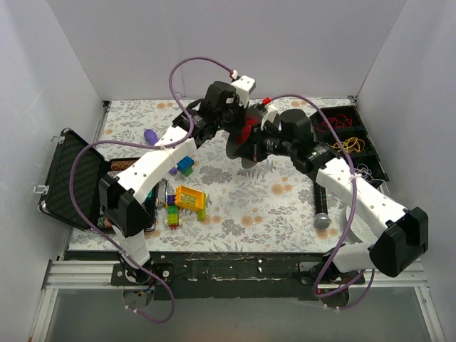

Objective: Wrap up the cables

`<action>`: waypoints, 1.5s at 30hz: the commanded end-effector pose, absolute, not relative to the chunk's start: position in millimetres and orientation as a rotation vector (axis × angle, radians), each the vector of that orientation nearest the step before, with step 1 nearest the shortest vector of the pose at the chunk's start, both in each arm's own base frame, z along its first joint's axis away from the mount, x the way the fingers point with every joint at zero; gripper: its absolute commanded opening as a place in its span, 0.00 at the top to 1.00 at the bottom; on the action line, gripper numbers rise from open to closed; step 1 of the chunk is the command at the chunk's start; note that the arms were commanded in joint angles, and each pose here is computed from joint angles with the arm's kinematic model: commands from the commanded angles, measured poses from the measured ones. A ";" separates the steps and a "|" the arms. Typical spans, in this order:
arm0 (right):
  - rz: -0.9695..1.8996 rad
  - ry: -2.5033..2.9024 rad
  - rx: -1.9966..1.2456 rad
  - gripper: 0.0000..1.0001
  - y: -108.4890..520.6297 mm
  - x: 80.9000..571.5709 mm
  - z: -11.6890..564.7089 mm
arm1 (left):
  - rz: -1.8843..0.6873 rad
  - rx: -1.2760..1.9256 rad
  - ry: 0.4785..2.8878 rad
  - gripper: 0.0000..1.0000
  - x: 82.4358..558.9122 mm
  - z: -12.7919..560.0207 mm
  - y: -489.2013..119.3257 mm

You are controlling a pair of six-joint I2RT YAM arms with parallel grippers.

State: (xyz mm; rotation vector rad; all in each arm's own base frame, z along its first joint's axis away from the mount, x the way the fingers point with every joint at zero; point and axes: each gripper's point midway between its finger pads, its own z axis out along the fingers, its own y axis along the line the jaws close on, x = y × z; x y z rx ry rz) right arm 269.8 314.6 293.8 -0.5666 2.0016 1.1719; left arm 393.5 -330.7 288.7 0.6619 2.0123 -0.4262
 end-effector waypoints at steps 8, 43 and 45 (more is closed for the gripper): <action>1.125 1.749 -0.521 0.97 339.9 247.3 313.1 | -0.793 0.294 1.835 1.00 413.4 400.0 -315.6; 0.934 1.632 -0.714 0.27 245.1 234.8 211.2 | -0.898 0.327 1.862 1.00 385.7 405.2 -280.6; 0.907 1.604 -0.734 0.27 242.3 241.4 203.3 | -0.917 0.342 1.833 1.00 381.3 418.7 -281.4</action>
